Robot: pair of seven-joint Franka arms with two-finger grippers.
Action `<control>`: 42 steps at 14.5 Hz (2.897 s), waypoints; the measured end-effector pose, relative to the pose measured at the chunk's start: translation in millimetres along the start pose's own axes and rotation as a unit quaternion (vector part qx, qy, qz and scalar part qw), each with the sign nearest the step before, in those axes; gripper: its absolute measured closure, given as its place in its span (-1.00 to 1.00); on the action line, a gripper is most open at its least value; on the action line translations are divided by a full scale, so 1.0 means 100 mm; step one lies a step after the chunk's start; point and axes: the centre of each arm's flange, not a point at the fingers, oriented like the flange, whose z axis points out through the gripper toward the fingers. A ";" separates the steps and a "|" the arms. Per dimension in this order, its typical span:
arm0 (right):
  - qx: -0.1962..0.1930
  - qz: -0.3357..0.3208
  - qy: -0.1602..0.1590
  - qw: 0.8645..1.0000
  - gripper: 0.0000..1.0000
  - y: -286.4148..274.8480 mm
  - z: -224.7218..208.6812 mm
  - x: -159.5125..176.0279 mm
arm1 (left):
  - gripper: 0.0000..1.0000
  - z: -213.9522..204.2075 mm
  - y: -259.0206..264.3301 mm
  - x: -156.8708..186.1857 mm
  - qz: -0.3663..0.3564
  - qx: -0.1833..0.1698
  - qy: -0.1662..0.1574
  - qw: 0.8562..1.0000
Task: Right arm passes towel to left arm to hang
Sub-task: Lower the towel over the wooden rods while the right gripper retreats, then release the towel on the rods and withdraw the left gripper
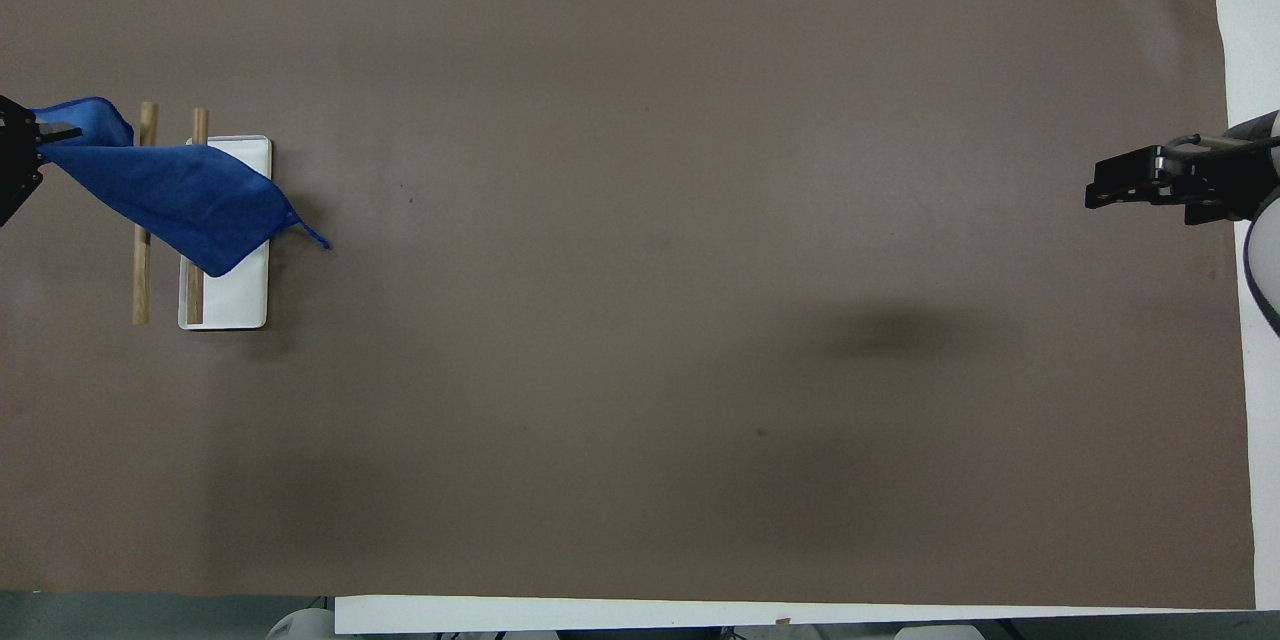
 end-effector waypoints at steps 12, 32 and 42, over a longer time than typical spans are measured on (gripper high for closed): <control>-0.001 -0.021 0.009 1.000 -1.00 -0.11 -0.08 0.04 | 0.95 0.09 -0.34 0.42 0.042 0.033 0.019 0.998; 0.000 -0.018 0.011 1.000 -1.00 -0.08 -0.17 0.04 | -1.00 -0.59 0.58 -0.30 0.250 0.199 -0.054 0.946; 0.000 -0.015 0.011 1.000 -1.00 -0.04 -0.17 0.04 | -1.00 -0.75 0.76 -1.21 0.478 0.268 -0.221 0.807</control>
